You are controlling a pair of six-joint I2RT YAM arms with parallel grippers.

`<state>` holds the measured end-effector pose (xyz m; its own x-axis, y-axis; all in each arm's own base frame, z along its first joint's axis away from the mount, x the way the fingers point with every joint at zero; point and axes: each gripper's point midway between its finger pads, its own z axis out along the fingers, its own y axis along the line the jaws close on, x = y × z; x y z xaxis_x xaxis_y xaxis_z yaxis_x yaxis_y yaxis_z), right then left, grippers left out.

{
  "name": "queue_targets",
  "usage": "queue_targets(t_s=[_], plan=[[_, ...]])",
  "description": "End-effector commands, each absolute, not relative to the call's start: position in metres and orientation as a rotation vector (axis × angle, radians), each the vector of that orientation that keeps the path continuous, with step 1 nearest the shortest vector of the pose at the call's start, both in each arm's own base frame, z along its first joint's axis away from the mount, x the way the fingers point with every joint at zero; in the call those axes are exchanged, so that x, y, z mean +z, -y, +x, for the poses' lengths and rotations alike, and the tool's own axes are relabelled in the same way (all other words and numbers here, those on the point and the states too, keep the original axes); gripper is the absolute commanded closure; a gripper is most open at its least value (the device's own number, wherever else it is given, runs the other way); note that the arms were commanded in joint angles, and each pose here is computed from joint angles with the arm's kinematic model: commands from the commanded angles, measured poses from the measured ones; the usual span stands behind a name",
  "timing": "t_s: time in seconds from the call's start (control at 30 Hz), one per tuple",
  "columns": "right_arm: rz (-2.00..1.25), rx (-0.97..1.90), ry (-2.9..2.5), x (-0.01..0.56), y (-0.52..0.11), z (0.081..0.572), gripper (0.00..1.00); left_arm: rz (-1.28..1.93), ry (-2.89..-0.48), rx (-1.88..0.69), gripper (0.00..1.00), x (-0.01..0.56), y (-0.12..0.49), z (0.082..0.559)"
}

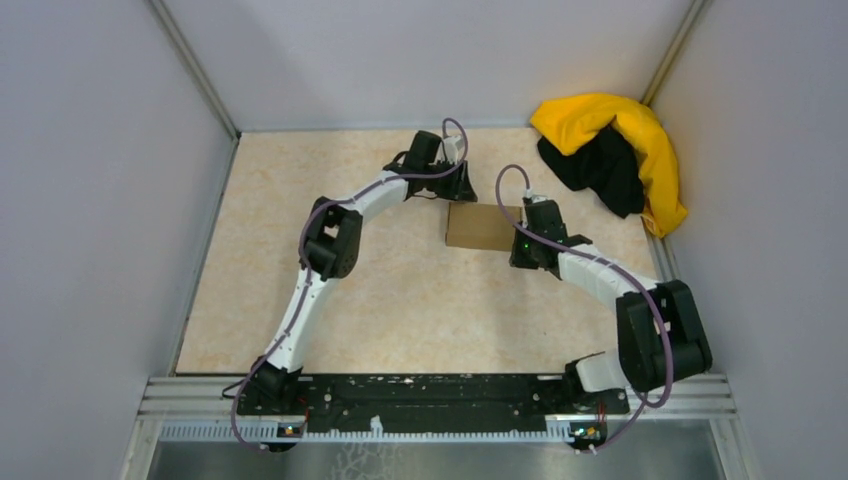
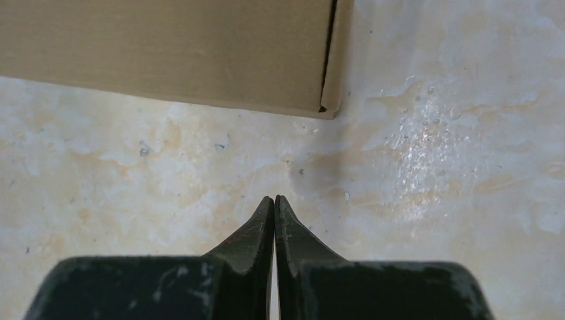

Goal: Fold the paper box

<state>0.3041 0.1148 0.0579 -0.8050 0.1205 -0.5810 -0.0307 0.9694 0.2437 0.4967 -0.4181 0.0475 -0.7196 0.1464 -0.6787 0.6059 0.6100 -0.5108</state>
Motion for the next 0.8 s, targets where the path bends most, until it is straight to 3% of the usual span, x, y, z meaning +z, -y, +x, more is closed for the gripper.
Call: queue_targets(t_s=[0.0,0.27,0.53,0.77], plan=[[0.193,0.306,-2.407,0.049,-0.114,0.332,1.00,0.602,-2.168,-1.165,0.54,0.059,0.435,0.493],[0.273,0.232,-2.410,0.024,-0.099,0.363,1.00,0.638,-2.227,-1.174,0.56,0.049,0.417,0.436],[0.262,0.398,-2.392,0.018,-0.113,0.392,1.00,0.666,-2.305,-1.145,0.57,0.022,0.398,0.349],[0.103,0.604,-2.413,0.013,-0.170,0.376,1.00,0.670,-2.328,-1.138,0.58,0.011,0.406,0.344]])
